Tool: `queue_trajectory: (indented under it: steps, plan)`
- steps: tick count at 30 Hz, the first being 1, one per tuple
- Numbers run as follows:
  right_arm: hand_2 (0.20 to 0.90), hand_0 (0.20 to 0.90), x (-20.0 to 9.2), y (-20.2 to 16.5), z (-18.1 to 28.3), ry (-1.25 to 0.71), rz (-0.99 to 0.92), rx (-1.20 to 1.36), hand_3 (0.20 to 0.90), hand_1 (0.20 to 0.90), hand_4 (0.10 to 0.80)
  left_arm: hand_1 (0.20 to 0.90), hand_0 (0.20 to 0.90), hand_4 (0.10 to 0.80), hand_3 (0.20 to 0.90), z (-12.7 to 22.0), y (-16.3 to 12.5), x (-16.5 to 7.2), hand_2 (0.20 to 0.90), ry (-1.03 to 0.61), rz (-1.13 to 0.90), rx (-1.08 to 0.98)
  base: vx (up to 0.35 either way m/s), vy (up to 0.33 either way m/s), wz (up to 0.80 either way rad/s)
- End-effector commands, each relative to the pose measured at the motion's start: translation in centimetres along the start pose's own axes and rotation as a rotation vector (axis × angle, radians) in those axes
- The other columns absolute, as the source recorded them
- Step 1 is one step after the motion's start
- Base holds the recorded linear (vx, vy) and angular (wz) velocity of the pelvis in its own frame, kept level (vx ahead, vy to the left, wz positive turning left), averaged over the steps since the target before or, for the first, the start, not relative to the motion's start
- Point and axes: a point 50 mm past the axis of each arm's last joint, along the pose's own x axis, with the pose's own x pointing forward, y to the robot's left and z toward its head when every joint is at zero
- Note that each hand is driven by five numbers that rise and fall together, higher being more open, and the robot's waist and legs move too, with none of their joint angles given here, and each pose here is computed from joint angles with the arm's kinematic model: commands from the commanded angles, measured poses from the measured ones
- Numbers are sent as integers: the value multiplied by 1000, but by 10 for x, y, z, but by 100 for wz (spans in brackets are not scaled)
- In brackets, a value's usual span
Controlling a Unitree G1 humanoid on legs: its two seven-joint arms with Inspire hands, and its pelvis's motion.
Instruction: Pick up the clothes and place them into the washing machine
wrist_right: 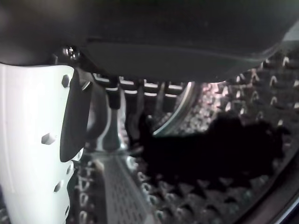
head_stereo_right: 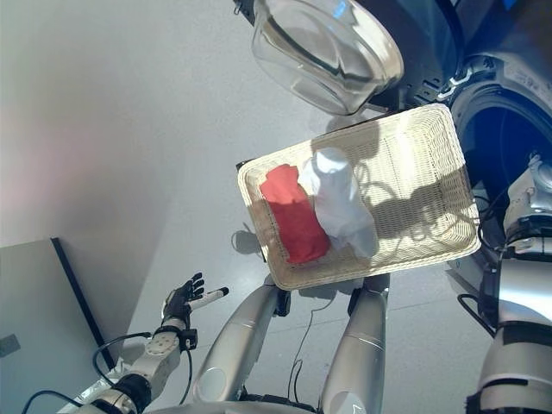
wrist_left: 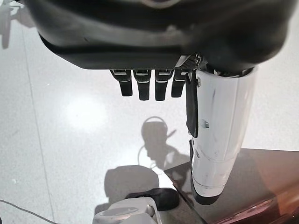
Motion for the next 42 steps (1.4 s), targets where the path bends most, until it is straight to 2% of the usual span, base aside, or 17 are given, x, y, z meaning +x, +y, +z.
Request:
queue_trajectory:
  steps: [1, 6, 7, 9, 10, 12, 15, 24, 33, 36, 42]
  plan:
    - [900, 900, 1, 0, 23, -158, 25, 35, 900, 900, 800, 900, 900, 800, 900, -27, 37, -7, 900, 104, 119, 40, 0, 0, 0]
    - [900, 900, -36, 42, -14, -117, 242, 5, 900, 900, 800, 900, 900, 800, 900, -26, 39, -6, 900, 104, 120, 35, -20, -20, -2]
    - [900, 900, -61, 62, -41, -36, 330, 19, 900, 900, 800, 900, 900, 800, 900, -24, 39, -5, 900, 98, 116, 43, -27, -34, 0]
    - [900, 900, -67, 66, -47, -15, 352, 26, 900, 900, 800, 900, 900, 800, 900, -23, 39, -5, 900, 95, 116, 48, -11, -8, 5]
    - [900, 900, -90, 80, -69, 66, 420, 31, 900, 900, 800, 900, 900, 800, 900, -23, 40, -4, 900, 99, 119, 57, -14, -12, 12]
    - [900, 900, -99, 85, -77, 101, 441, 49, 900, 900, 800, 900, 900, 800, 900, -22, 39, -3, 900, 97, 118, 62, -9, -23, 8]
    - [900, 900, -135, 98, -102, 204, 532, 100, 900, 900, 800, 900, 900, 800, 900, -18, 41, -2, 900, 77, 120, 67, 6, -32, 10]
    - [900, 900, -176, 95, -135, 263, 672, 73, 900, 900, 800, 900, 900, 800, 900, -24, 51, -5, 900, 98, 158, 93, 17, -14, 21]
    - [900, 900, -206, 46, -208, 412, 755, -252, 900, 900, 800, 900, 900, 800, 900, -28, 54, -5, 900, 120, 170, 119, 37, -16, 12]
    - [900, 900, -209, 34, -222, 415, 763, -399, 900, 900, 800, 900, 900, 800, 900, -25, 53, -4, 900, 112, 173, 126, -2, 3, 15]
    - [900, 900, -215, 33, -227, 350, 831, -569, 900, 900, 800, 900, 900, 800, 900, -19, 53, 0, 900, 88, 184, 144, -7, 7, 7]
